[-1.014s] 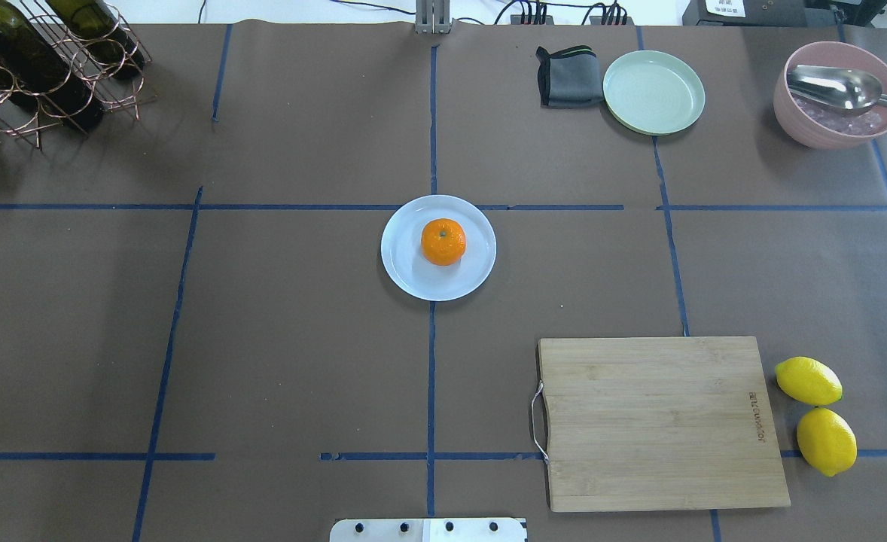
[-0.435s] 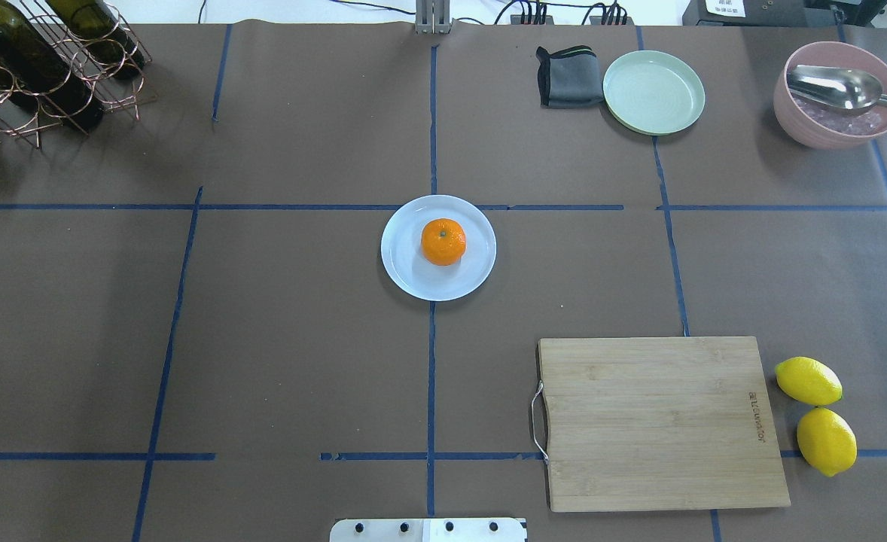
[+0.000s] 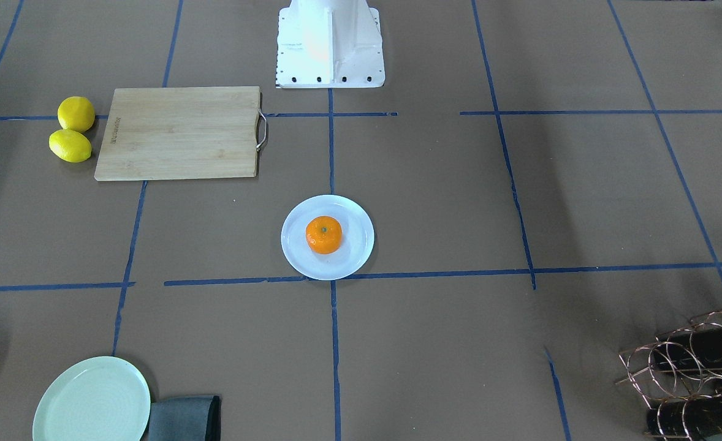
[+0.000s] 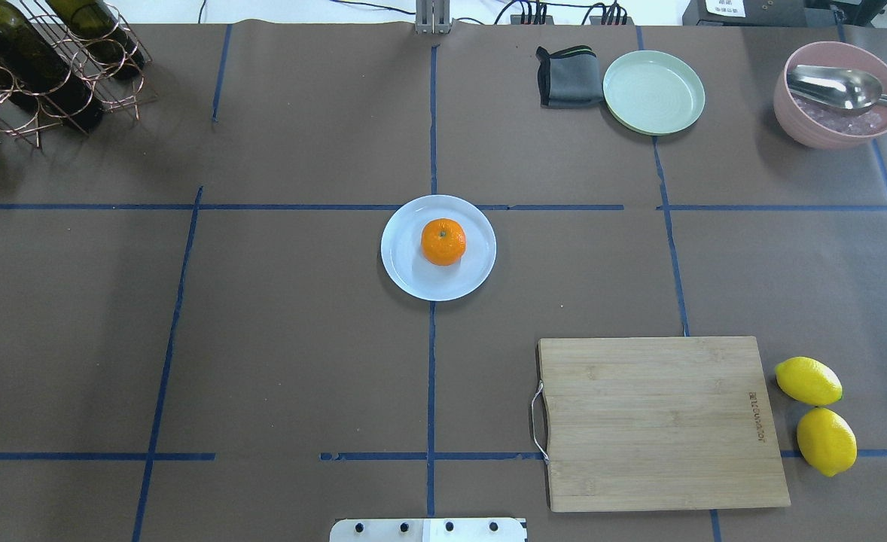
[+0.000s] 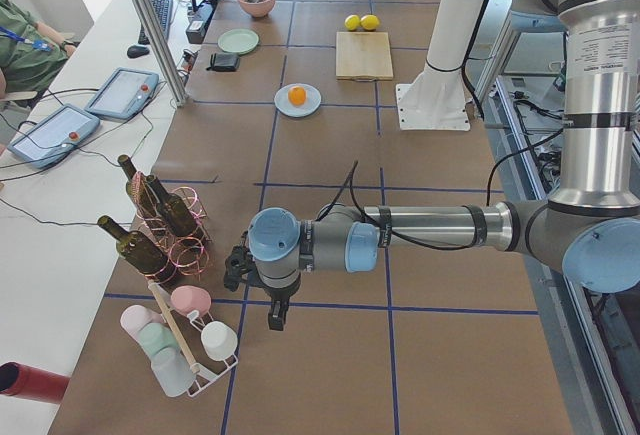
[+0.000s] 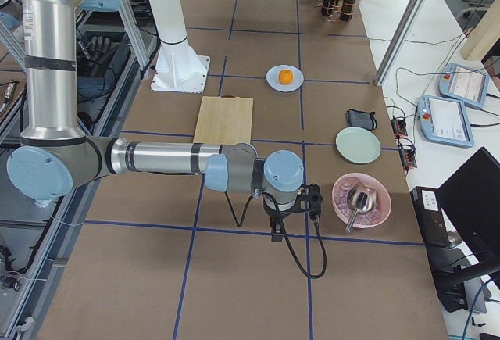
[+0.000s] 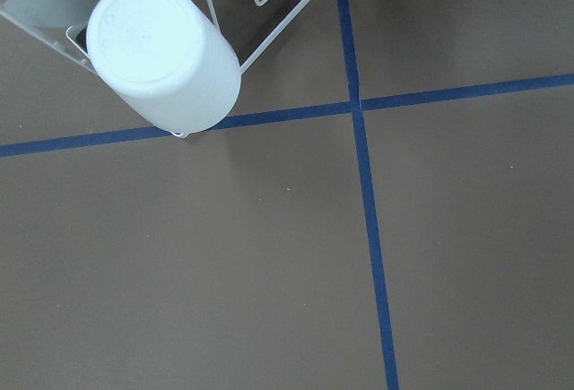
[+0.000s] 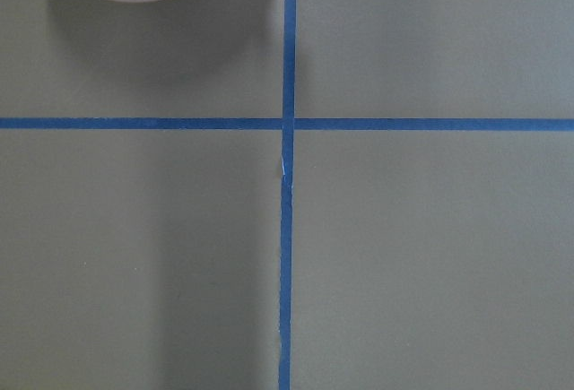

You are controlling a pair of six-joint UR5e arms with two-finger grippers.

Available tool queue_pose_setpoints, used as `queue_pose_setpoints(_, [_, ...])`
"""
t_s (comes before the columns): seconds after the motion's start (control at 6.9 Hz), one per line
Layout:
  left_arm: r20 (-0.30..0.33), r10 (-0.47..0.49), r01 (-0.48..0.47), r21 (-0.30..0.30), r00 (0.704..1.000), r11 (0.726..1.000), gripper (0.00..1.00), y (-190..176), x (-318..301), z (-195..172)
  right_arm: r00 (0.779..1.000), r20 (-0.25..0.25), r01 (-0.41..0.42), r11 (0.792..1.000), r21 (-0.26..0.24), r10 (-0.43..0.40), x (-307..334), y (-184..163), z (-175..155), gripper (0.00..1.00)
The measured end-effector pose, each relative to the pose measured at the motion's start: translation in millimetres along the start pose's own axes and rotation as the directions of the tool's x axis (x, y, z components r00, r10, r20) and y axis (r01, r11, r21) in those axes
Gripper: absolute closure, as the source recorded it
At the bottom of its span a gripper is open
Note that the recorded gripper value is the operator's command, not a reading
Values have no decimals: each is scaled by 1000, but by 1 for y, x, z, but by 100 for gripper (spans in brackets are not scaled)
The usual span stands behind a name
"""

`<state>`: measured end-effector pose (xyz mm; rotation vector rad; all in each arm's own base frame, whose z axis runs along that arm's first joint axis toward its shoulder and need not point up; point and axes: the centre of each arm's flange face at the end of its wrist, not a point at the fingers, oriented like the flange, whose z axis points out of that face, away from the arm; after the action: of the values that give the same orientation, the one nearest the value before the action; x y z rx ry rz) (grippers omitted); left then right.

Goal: Pick orange to plate

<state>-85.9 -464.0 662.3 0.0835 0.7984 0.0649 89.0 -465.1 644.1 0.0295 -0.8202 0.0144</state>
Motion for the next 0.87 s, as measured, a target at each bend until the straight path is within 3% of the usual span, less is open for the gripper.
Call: queue_pose_setpoints(0.87, [1, -11, 11, -1, 1000, 1000, 0, 0, 1, 1, 1000, 1, -1, 1000, 0, 1, 0, 0, 0, 0])
